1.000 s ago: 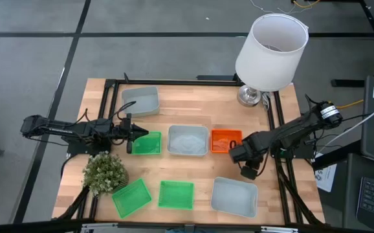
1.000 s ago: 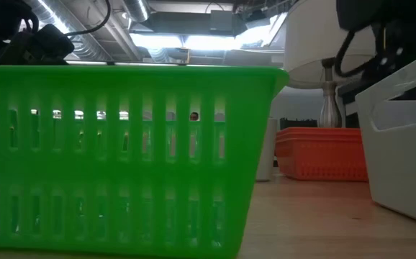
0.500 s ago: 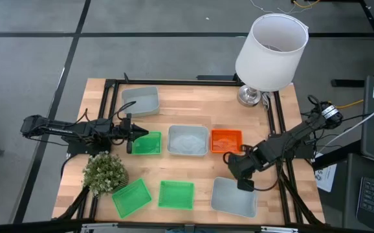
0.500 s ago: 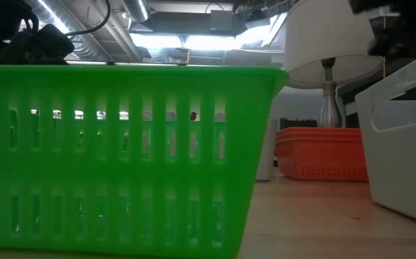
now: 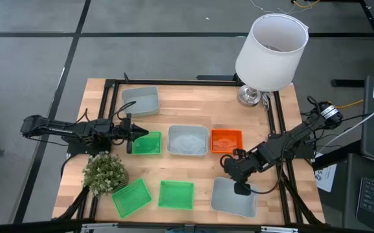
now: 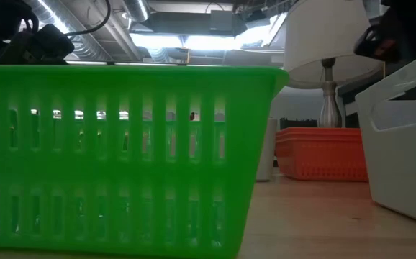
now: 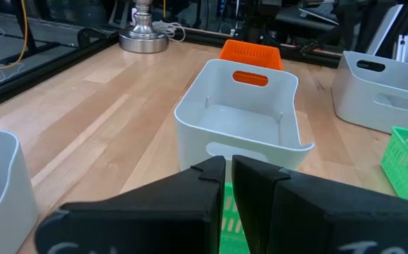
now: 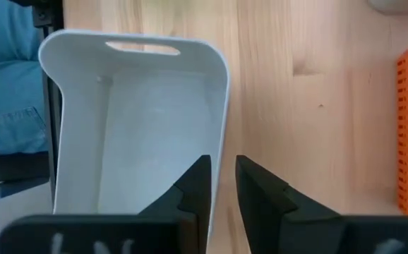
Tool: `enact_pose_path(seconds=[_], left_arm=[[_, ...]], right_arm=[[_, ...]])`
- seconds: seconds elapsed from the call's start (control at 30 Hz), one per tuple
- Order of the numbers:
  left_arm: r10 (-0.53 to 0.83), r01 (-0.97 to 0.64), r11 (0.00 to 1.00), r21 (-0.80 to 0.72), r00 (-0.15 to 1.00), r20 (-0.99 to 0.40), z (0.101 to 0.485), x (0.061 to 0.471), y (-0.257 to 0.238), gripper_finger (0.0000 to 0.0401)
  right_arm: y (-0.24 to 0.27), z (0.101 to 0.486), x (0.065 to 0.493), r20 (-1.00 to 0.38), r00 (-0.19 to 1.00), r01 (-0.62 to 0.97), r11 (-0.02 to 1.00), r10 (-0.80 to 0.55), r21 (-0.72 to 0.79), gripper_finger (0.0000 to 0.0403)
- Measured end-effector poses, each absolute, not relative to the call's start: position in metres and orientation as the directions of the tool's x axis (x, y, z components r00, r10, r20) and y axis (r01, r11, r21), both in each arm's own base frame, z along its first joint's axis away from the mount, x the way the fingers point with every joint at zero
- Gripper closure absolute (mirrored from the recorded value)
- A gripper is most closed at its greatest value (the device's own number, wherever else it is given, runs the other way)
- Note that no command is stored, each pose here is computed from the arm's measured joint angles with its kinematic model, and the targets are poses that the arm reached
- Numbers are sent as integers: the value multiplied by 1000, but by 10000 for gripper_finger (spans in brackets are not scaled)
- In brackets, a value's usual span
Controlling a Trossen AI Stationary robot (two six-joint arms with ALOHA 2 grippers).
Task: Stack baskets by color
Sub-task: Stack the bottom gray bin on top of the middle gray bin
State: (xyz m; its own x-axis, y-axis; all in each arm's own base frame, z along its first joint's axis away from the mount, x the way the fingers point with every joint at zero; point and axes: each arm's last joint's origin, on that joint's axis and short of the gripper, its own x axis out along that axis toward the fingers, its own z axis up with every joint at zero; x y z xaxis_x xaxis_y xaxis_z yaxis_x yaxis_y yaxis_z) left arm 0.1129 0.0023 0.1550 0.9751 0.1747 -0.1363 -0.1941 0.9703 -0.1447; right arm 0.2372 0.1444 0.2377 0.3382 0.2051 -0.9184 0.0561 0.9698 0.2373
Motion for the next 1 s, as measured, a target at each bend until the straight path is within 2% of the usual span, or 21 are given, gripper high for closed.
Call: enact_pose_path(seconds=[0.6,0.7,0.87,1.0], left_arm=[[174,-194,970,-145,975,-137,155,113,2,380],[174,-194,970,-144,975,-137,155,113,2,380],[174,-194,970,-144,975,-137,155,113,2,380],[174,-193,971,-142,975,-137,155,113,2,380]], right_arm=[[157,196,257,-955,227,65,975,192,211,336],[156,187,260,-964,202,34,982,174,185,336],[154,175,267,-970,184,-115,984,158,138,336],[153,173,269,-971,181,-146,981,154,129,339]])
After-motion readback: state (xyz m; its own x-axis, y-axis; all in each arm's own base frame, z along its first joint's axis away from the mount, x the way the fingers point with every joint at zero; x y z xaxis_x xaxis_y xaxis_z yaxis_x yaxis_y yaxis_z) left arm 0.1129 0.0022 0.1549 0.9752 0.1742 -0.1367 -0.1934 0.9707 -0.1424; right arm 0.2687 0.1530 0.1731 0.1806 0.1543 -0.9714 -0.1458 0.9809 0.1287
